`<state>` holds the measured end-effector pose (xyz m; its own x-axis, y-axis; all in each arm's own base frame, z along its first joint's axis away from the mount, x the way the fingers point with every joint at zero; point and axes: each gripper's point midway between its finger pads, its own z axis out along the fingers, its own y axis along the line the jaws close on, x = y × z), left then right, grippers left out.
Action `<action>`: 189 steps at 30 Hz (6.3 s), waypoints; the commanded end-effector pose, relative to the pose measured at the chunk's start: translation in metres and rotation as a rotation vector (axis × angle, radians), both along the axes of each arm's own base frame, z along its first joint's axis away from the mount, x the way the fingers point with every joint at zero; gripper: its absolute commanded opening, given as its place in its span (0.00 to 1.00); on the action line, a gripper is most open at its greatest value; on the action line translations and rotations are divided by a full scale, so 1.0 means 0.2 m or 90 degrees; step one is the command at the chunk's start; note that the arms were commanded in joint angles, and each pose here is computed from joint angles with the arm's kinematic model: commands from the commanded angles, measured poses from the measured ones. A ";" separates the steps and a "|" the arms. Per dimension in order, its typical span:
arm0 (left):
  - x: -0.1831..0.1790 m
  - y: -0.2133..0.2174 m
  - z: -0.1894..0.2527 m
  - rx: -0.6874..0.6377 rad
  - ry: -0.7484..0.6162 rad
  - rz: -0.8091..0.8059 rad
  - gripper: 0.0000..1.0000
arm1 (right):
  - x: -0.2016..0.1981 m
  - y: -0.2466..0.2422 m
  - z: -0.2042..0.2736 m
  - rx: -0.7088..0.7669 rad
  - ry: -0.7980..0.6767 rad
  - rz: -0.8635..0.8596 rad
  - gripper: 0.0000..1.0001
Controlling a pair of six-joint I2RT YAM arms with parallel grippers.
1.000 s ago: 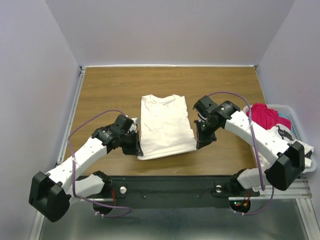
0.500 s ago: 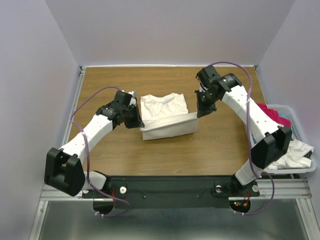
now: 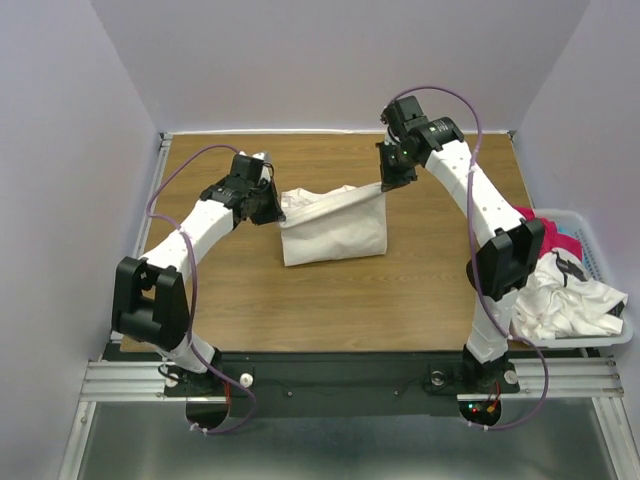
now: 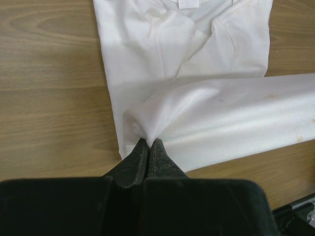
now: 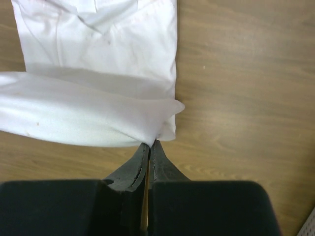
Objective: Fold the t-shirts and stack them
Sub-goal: Fold the tshirt, then neatly place the folded tshirt to the corner
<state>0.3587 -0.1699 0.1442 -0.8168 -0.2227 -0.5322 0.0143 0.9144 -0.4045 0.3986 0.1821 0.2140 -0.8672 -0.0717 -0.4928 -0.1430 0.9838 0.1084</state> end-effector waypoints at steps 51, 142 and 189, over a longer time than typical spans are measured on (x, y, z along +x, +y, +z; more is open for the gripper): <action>0.32 -0.04 0.13 -0.010 -0.207 0.017 0.57 | 0.27 0.30 -0.21 0.205 -0.115 0.116 0.40; -0.28 0.05 -0.79 -0.067 0.114 0.084 0.20 | -0.51 0.20 -1.13 0.490 0.178 0.035 0.20; 0.54 0.12 -0.17 -0.106 -0.145 0.076 0.50 | 0.53 0.18 -0.57 0.448 -0.100 0.053 0.31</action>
<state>0.4690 -0.1443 0.0482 -0.7068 -0.4078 -0.5781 -0.0617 0.8496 -0.5239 0.5002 0.2396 0.0504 -0.8607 0.2354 -0.4515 -0.2239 0.6213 0.7509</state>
